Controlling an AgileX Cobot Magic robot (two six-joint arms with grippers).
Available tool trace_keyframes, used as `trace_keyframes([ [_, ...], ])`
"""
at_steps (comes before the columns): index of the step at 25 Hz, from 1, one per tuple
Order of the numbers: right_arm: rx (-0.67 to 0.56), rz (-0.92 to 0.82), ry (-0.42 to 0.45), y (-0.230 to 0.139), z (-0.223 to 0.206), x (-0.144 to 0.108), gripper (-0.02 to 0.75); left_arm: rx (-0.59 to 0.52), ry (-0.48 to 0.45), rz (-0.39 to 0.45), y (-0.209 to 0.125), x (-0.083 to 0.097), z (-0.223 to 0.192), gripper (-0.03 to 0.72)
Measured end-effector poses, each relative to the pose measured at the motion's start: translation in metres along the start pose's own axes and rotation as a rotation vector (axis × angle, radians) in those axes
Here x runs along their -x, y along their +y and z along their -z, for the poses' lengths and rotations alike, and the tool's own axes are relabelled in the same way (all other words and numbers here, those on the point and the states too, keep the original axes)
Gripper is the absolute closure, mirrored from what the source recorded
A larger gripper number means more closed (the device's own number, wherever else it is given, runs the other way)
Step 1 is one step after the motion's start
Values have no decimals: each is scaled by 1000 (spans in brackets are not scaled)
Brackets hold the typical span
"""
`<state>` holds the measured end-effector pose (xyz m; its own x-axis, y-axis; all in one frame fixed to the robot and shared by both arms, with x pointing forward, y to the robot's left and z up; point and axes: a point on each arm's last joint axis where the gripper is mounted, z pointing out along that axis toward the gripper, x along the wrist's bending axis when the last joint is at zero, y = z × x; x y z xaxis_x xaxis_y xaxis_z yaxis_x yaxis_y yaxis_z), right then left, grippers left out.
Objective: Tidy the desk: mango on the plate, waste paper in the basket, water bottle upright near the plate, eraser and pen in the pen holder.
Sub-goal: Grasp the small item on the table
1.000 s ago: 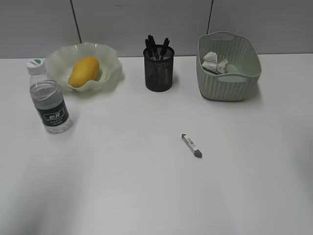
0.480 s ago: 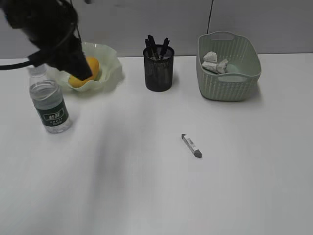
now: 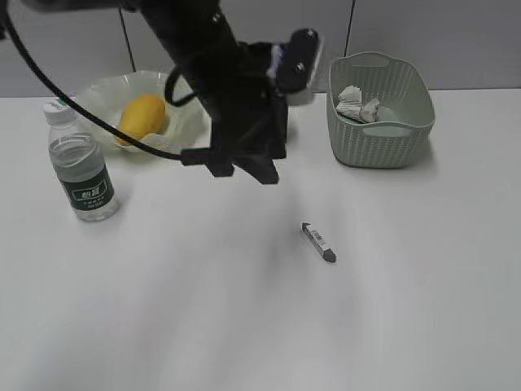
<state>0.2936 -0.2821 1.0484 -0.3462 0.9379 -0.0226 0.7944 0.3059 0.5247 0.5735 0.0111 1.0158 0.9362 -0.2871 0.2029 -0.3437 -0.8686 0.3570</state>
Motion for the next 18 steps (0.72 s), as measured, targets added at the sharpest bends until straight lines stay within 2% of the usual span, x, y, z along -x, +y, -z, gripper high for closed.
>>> trace_keyframes([
  [3, 37, -14, -8, -3, 3, -1, 227, 6, -13, -169, 13, 4, -30, 368],
  [6, 69, -19, -15, -5, 3, -1, 227, 8, -40, -262, 20, 8, -56, 355],
  [10, 110, -20, -24, -6, 5, -1, 228, 5, -64, -287, 16, 9, -80, 285],
  [13, 135, -21, -32, -6, 6, -1, 230, 5, -20, -297, 14, 4, -87, 237],
  [18, 171, -32, -43, -5, 0, 1, 256, 20, 35, -310, 15, -1, -91, 229],
])
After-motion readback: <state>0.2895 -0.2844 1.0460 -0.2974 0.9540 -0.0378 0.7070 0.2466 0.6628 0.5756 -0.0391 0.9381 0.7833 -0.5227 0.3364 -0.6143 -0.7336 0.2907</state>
